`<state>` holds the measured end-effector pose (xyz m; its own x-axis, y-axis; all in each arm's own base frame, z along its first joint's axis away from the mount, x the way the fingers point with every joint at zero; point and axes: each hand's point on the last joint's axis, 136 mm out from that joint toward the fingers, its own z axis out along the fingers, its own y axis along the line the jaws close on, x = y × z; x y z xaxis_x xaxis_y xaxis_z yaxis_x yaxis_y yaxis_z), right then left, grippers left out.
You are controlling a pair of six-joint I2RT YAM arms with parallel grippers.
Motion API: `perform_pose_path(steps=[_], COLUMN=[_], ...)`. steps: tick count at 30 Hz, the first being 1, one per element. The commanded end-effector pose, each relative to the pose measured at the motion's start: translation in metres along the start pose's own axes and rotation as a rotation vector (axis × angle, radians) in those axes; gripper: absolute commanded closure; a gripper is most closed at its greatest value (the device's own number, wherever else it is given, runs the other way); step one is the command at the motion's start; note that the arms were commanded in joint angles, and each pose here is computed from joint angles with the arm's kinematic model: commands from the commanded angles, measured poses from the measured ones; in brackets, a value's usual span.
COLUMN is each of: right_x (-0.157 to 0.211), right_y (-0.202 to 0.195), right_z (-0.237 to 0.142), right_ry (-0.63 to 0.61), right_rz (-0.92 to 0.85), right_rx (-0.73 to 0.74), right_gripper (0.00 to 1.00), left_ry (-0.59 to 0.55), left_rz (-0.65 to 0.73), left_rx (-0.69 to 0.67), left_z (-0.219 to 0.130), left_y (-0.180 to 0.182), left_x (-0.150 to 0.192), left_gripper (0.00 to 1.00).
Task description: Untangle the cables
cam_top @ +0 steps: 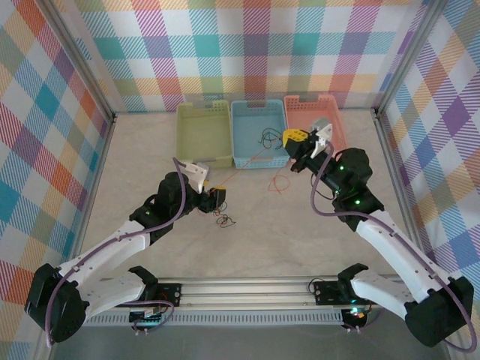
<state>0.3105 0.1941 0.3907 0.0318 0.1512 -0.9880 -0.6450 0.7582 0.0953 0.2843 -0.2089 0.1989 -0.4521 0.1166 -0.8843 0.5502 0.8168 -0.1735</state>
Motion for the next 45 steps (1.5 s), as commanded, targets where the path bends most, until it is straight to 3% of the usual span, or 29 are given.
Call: perform_pose_path(steps=[1,7,12,16,19,24,29,34,37,39,45], right_x=[0.007,0.030,0.050,0.064,0.058,0.024,0.004,-0.015,-0.026,-0.018,0.066], right_y=[-0.050,-0.134,-0.144,-0.125,-0.106,-0.046,0.057,0.133,0.143,0.136,0.090], right_z=[-0.012,-0.028,-0.030,-0.026,-0.023,-0.008,0.005,-0.007,-0.011,-0.007,0.011], right_ry=[0.020,0.049,0.089,0.127,0.119,0.113,0.177,0.194,0.202,0.248,0.449], right_rz=[0.070,0.289,0.333,0.358,0.353,0.311,0.204,0.107,0.107,0.100,0.049], right_rx=[0.193,0.393,0.392,0.278,0.171,-0.120,-0.515,-0.773,-0.802,-0.742,-0.470], right_gripper=[1.00,1.00,1.00,1.00,1.00,1.00,1.00,1.00,1.00,1.00,1.00], left_ry=[-0.046,-0.058,-0.057,-0.029,0.003,0.022,-0.024,-0.073,-0.110,-0.122,-0.081], left_rz=[0.020,0.045,0.049,0.032,0.015,-0.019,-0.110,-0.189,-0.247,-0.267,-0.275], left_rx=[0.030,0.113,0.165,0.140,0.164,0.172,-0.012,-0.204,-0.309,-0.339,-0.292], left_z=[-0.009,-0.017,-0.017,-0.009,0.000,0.009,0.002,-0.025,-0.047,-0.056,-0.054], left_y=[-0.006,-0.021,-0.030,-0.025,-0.030,-0.034,-0.003,0.031,0.051,0.058,0.053], left_x=[-0.006,-0.006,-0.005,-0.005,-0.004,-0.007,-0.017,-0.021,-0.021,-0.019,-0.007], left_gripper=[0.34,0.35,0.41,0.47,0.37,0.35,0.34,0.28,0.24,0.19,0.17])
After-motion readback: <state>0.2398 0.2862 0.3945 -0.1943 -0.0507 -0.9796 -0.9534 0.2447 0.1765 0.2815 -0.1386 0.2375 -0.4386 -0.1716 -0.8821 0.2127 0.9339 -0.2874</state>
